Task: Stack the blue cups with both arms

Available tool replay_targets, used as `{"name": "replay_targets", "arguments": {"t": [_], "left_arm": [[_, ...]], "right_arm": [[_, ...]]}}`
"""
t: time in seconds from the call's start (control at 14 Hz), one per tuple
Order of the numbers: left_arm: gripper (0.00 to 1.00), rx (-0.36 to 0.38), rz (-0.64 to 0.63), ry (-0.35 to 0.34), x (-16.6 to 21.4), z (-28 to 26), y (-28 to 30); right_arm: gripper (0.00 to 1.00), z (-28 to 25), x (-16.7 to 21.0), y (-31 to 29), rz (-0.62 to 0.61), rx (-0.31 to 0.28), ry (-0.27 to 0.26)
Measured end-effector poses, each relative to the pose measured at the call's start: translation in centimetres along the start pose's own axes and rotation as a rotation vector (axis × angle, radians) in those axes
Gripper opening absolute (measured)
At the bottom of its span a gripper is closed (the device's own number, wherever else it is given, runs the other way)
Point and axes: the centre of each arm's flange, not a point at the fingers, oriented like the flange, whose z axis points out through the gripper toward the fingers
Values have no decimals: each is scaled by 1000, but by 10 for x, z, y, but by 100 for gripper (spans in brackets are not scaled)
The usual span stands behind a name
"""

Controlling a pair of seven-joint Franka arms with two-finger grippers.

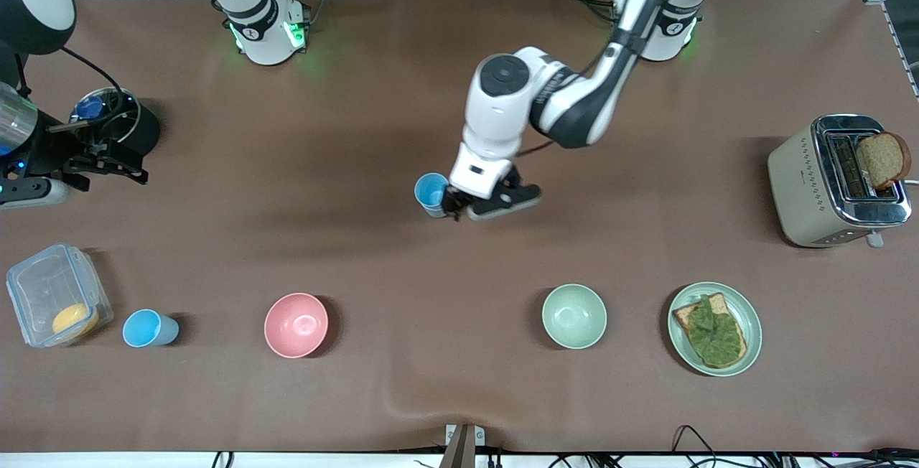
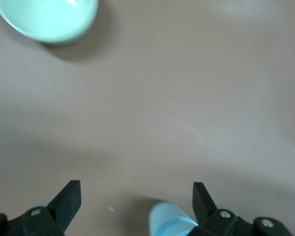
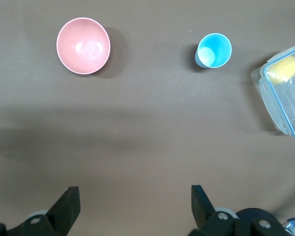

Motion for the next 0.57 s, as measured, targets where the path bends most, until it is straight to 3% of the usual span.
{"name": "replay_targets", "arguments": {"t": [0.36, 0.57], "left_arm": [[100, 156, -6, -89, 108, -52, -91], [100, 206, 17, -170, 171, -84, -171]], "right_arm": [[100, 0, -1, 3, 5, 1, -5], [100, -1, -1, 2, 3, 1, -5]]}}
